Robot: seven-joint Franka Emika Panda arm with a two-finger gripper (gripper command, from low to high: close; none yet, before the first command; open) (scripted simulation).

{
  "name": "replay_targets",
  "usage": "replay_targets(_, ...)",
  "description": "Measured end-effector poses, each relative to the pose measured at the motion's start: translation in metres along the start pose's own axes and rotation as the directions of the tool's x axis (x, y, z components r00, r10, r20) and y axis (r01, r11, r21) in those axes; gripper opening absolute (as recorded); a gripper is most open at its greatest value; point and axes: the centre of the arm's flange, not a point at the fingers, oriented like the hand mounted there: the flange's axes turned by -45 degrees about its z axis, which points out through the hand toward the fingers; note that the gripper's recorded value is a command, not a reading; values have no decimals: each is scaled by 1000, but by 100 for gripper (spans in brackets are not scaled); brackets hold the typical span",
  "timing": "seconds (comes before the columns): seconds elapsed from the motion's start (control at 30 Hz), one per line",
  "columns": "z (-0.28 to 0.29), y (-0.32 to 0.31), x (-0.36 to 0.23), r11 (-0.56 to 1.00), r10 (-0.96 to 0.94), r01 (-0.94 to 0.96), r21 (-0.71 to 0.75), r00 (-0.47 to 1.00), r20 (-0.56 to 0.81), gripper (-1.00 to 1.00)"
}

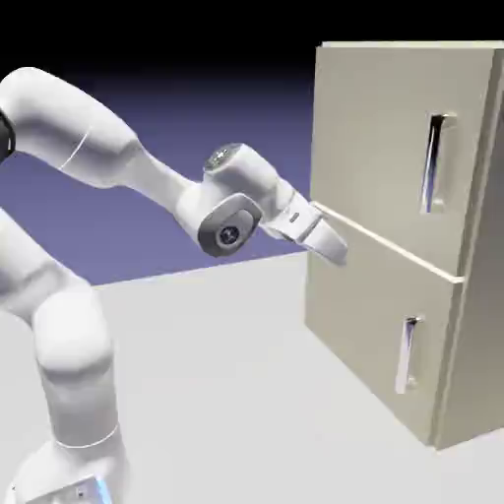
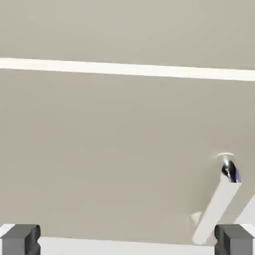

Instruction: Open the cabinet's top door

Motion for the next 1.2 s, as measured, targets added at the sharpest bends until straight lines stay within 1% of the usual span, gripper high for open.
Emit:
replay_targets(0.3,-32,-16,40,1000,-29,30,8,992,-119,0)
replay_targets(0.6,-62,-21,68,999,-41,44,6,970,-239,0)
replay_targets(0.9,-83,-13,85,999,-39,41,0,934,-355,0)
replay_targets(1.2,-92,7,94,1000,-25,26,-4,886,-463,0)
